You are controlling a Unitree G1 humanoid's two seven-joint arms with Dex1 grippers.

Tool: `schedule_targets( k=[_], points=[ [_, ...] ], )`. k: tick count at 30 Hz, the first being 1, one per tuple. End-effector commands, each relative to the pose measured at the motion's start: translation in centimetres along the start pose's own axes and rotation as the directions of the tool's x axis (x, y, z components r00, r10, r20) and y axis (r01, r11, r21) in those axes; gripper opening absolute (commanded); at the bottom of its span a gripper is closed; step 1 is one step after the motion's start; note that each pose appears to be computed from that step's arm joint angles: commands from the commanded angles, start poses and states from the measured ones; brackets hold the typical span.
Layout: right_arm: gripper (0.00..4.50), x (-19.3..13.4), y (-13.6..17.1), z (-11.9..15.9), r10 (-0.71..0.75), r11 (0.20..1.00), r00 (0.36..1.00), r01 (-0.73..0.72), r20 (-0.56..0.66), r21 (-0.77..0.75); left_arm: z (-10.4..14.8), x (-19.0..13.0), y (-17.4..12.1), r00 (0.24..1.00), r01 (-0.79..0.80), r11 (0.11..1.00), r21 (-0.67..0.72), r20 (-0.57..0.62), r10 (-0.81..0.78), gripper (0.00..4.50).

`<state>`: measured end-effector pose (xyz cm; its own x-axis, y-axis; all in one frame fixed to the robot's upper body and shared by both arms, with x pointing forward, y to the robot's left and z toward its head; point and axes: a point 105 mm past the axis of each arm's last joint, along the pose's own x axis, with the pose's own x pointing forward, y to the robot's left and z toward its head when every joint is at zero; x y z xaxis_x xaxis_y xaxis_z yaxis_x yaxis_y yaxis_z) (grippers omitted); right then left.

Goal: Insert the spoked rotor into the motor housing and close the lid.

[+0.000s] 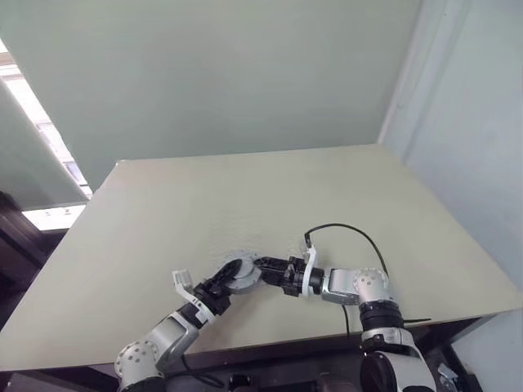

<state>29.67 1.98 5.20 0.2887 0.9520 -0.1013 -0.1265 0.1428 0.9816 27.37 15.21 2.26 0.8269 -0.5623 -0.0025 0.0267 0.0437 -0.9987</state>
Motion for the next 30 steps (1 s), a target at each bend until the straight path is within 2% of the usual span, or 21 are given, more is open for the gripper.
schedule_targets(
  k=[1, 3, 4, 7, 12, 16, 19, 21, 25, 30],
  points=[
    [4.5, 1.0, 2.5, 1.1, 0.085, 0.995, 0.995, -0.081, 0.058, -0.065, 0.1, 0.7, -0.9, 0.999, 0.041, 0.999, 0.025, 0.004, -0.041, 2.05],
    [4.5, 0.8, 2.0, 2.0, 0.047, 0.993, 0.992, -0.035, 0.114, -0.11, 0.7, 0.7, -1.1, 0.998, 0.047, 0.998, 0.049, 0.035, -0.048, 2.05],
    [4.5, 0.6, 1.7, 2.7, 0.017, 0.983, 0.988, 0.012, 0.155, -0.183, 1.3, 0.7, -1.4, 0.997, 0.049, 0.996, 0.079, 0.062, -0.054, 2.05],
    [4.5, -0.4, 2.5, 3.9, 0.018, 0.878, 0.971, 0.098, 0.236, -0.468, 5.3, 0.2, -2.8, 0.962, 0.021, 0.973, 0.232, 0.26, -0.083, 2.03],
    [4.5, -1.4, 2.9, 4.3, 0.031, 0.707, 0.96, 0.177, 0.28, -0.685, 11.2, -1.4, -4.1, 0.83, -0.161, 0.892, 0.423, 0.547, -0.11, 2.03],
    [4.5, -1.9, 3.1, 4.3, 0.024, 0.461, 0.955, 0.252, 0.296, -0.851, 13.9, -2.4, -4.0, 0.759, -0.333, 0.8, 0.499, 0.645, -0.087, 2.03],
    [4.5, -1.8, 2.8, 3.5, 0.008, 0.268, 0.964, 0.253, 0.265, -0.93, 14.9, -2.9, -3.6, 0.728, -0.407, 0.761, 0.505, 0.683, -0.065, 2.03],
    [4.5, -1.6, 2.6, 2.7, 0.007, 0.181, 0.972, 0.228, 0.233, -0.957, 15.2, -3.3, -3.1, 0.719, -0.439, 0.745, 0.501, 0.693, -0.042, 2.03],
    [4.5, -1.4, 2.4, 2.0, 0.012, 0.126, 0.98, 0.195, 0.198, -0.973, 15.3, -3.8, -2.1, 0.704, -0.48, 0.736, 0.478, 0.71, -0.002, 2.03],
    [4.5, -1.4, 2.0, 1.6, -0.005, 0.097, 0.986, 0.168, 0.168, -0.981, 15.3, -3.8, -1.2, 0.694, -0.503, 0.734, 0.457, 0.72, 0.028, 2.03]
  ],
)
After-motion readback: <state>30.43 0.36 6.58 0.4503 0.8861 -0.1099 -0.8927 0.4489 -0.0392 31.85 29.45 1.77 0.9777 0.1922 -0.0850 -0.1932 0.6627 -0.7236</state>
